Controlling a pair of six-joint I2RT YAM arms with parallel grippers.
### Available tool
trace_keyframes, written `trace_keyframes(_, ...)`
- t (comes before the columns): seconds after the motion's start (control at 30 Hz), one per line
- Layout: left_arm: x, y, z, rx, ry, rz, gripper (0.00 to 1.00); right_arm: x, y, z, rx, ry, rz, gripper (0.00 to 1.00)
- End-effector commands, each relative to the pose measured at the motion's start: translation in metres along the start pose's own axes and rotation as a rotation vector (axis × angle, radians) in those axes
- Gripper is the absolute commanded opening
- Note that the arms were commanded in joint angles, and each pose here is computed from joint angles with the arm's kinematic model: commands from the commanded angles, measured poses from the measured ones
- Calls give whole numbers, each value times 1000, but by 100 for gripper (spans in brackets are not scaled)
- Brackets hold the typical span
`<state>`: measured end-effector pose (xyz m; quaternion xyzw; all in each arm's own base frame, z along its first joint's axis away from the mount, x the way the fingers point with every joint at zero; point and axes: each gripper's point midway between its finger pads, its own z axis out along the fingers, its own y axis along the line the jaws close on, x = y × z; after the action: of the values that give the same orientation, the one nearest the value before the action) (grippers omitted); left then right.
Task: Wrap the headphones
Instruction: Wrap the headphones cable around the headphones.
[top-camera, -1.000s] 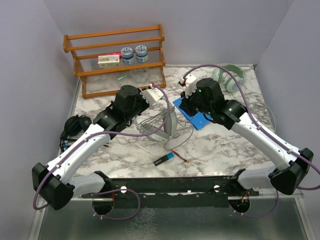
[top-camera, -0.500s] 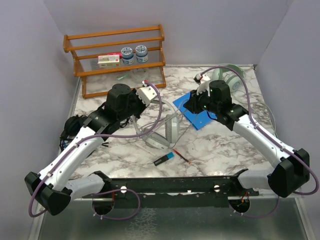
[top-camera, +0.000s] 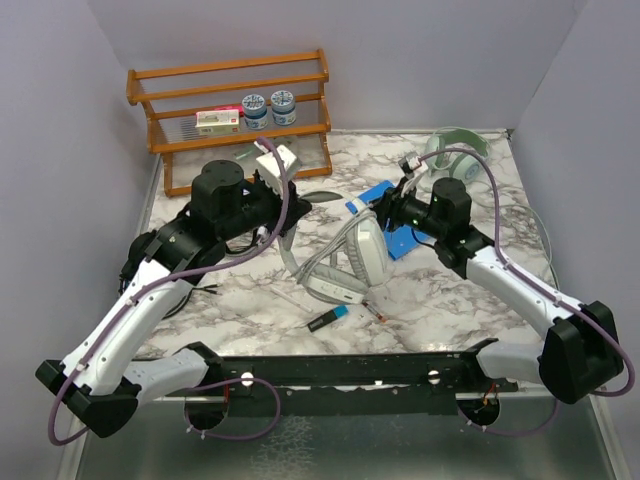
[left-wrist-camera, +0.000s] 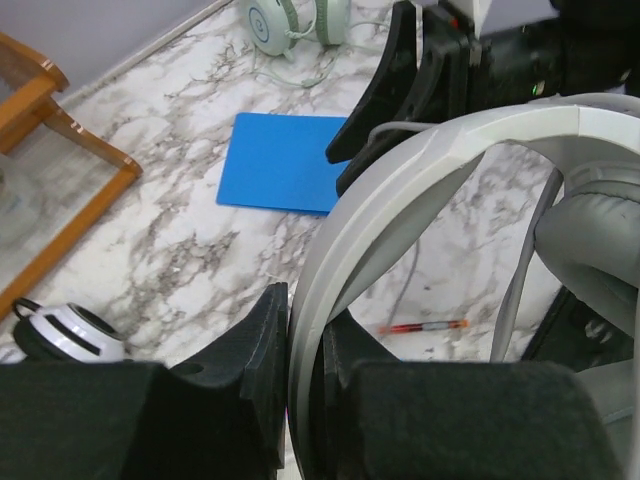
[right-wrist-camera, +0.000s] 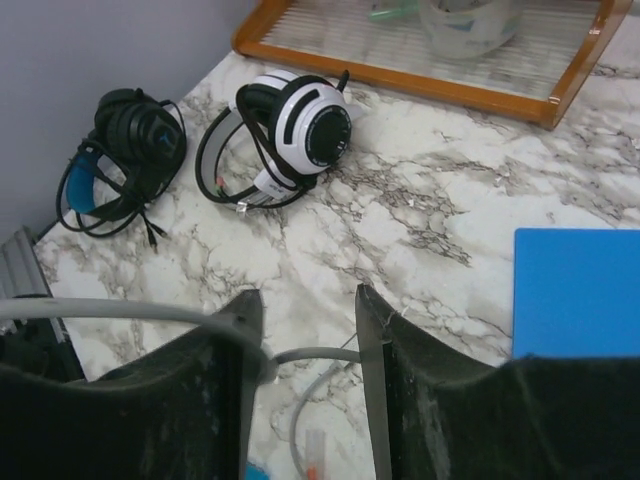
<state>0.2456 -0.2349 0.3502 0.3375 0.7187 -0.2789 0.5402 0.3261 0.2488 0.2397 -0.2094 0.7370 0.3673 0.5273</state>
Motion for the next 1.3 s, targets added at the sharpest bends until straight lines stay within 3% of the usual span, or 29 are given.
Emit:
trace_keyframes(0.0,-68,-6,-11,-36,-176,-309,0,-2,20,0,-128,-52,18,52)
trace_keyframes(0.1,-80,-3,-9,-63,-167,-435,0,4,25,-1,-171,-60,26,59)
trace_keyframes(0.27,-94,-4,-3,-63,-166,-569,0,11,30,0,-216,-66,27,61)
trace_keyframes(0.63,-121,25,3,-185,-251,-694,0,43,66,-18,-470,-52,75,66)
trace_keyframes(0.73,-123,39,10,-219,-258,-719,0,50,79,-29,-554,-63,86,76)
trace_keyframes(0.8,-123,49,13,-247,-264,-723,0,55,81,-32,-571,-58,93,77)
trace_keyframes(0.83,-124,54,13,-262,-270,-724,0,59,81,-33,-568,-49,98,75)
trace_keyframes(1.0,-135,71,11,-295,-305,-731,0,71,75,-33,-530,-24,111,43)
trace_keyframes(1.13,-139,95,6,-360,-346,-741,0,76,73,-32,-527,-7,130,2)
trace_keyframes(1.27,-132,136,6,-465,-369,-800,0,81,79,-40,-550,13,148,0)
